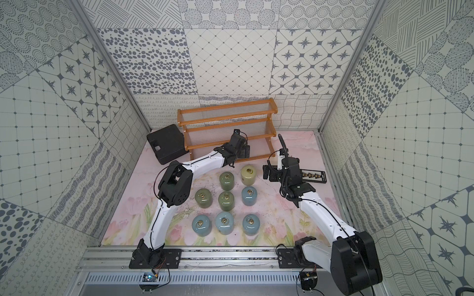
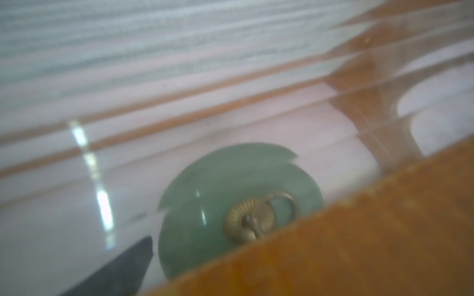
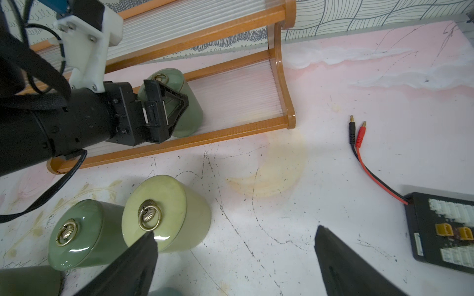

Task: Remove the tea canisters from the shelf
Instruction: Pick up the tea canister from the shelf.

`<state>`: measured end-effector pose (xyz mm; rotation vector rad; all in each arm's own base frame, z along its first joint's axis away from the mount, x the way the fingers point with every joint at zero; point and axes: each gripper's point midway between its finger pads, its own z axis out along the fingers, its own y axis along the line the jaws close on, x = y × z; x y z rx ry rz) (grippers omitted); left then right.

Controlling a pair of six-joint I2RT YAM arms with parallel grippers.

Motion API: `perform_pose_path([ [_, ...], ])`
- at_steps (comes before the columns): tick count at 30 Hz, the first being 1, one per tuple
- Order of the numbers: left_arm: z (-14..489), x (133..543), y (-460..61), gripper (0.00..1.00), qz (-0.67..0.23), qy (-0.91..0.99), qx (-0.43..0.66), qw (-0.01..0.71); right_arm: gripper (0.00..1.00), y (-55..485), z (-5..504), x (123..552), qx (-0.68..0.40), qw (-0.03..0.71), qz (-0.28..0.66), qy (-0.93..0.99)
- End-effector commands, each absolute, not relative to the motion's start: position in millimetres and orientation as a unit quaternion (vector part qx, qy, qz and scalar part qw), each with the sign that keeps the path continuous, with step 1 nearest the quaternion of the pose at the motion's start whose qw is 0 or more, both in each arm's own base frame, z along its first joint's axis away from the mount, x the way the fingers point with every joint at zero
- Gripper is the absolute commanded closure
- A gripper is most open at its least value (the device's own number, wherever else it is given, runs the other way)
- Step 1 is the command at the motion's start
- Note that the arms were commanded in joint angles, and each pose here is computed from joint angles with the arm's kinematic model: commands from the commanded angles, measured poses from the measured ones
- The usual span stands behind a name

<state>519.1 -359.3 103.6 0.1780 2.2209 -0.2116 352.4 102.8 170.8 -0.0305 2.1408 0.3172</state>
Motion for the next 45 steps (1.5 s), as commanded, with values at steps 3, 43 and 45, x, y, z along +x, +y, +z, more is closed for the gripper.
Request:
perform_pose_path([
  [3, 103, 530, -362, 0.00, -0.106, 0.890, 0.068, 0.438, 0.01, 101, 178, 353, -0.011, 0.483, 0.134, 0.866],
  [43, 159, 485, -360, 0.29, -0.183, 0.846, 0.150, 0.477, 0.01, 102, 177, 348, -0.010, 0.480, 0.141, 0.866],
  [45, 163, 482, -355, 0.29, -0.175, 0.845, 0.151, 0.482, 0.00, 102, 177, 347, -0.010, 0.481, 0.141, 0.865],
])
